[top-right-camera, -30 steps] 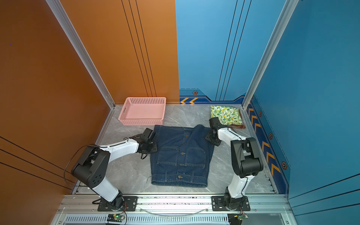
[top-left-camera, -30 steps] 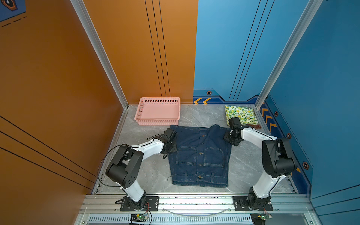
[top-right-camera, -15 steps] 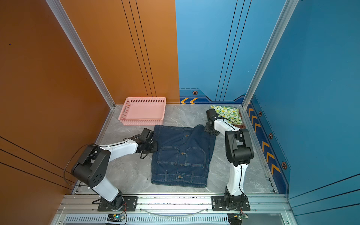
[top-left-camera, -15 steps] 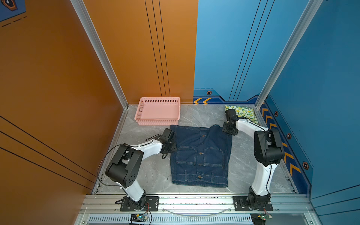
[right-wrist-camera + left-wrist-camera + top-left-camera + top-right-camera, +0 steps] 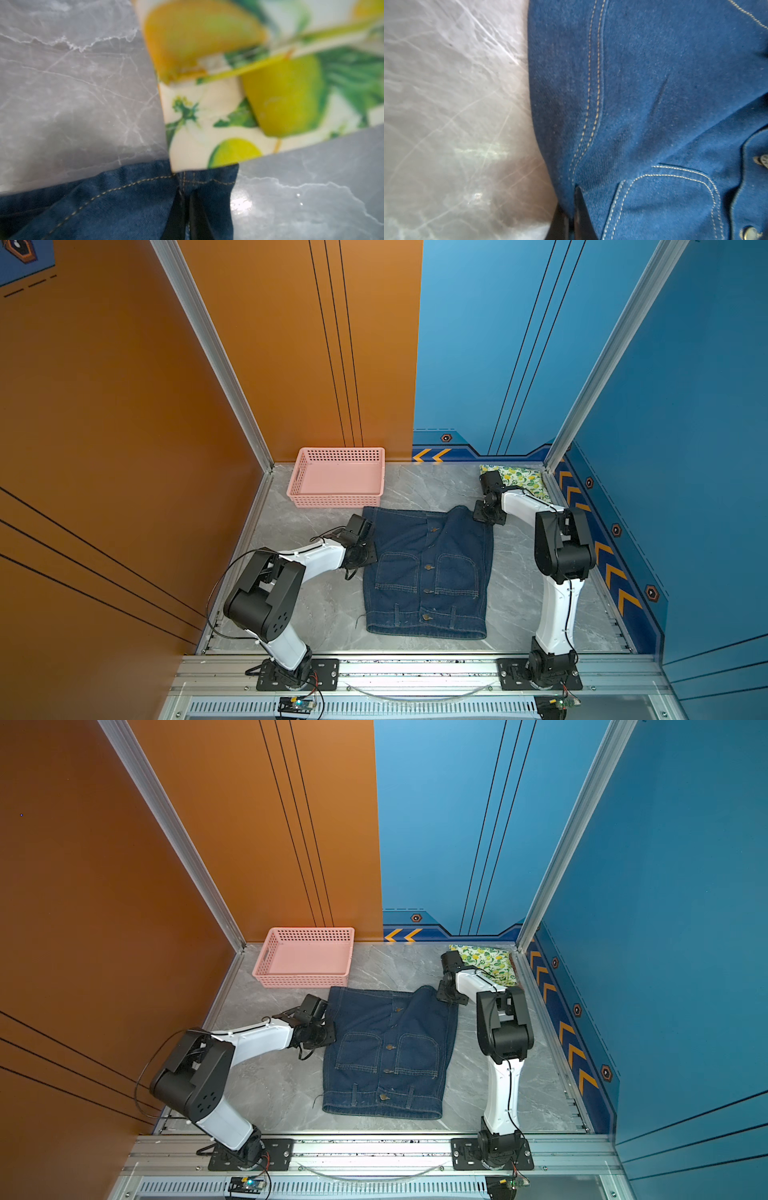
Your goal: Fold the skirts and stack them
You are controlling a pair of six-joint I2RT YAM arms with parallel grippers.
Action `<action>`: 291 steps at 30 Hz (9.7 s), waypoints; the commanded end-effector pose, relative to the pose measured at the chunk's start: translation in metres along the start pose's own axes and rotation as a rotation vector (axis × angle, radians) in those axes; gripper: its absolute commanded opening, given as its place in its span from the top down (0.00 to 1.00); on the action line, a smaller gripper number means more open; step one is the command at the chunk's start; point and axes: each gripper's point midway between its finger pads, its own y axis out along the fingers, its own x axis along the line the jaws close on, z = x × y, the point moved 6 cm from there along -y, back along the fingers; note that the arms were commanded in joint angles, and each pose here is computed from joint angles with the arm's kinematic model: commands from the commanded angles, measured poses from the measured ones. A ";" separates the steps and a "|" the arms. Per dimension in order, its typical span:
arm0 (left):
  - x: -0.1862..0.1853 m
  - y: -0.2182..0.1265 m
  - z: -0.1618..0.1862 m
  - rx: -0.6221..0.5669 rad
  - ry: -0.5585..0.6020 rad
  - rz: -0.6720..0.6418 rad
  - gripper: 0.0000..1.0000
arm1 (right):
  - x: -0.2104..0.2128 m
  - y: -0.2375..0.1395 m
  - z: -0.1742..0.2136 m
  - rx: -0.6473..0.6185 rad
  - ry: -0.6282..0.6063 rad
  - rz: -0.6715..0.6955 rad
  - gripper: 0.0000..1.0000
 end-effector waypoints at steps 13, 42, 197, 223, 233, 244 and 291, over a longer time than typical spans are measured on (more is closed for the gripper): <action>0.053 -0.001 0.039 0.161 -0.070 -0.159 1.00 | -0.049 -0.038 0.014 0.000 0.187 -0.195 1.00; 0.028 -0.041 0.027 0.032 -0.035 -0.145 0.38 | -0.043 -0.048 0.077 0.073 0.166 -0.150 0.27; -0.018 -0.061 0.054 0.065 -0.064 0.168 0.38 | 0.103 -0.138 0.096 -0.271 -0.314 -0.514 0.00; 0.027 -0.045 0.066 0.087 -0.180 0.145 0.42 | -0.020 -0.099 0.105 -0.103 0.115 -0.298 0.06; 0.025 -0.038 0.065 0.082 -0.169 0.150 0.75 | -0.007 -0.074 0.099 -0.053 0.105 -0.345 0.14; 0.021 -0.050 0.058 0.056 -0.157 0.156 1.00 | 0.003 -0.054 0.082 -0.068 0.103 -0.359 0.46; 0.045 -0.054 0.066 0.071 -0.165 0.094 1.00 | -0.001 -0.073 0.137 -0.022 -0.036 -0.213 0.96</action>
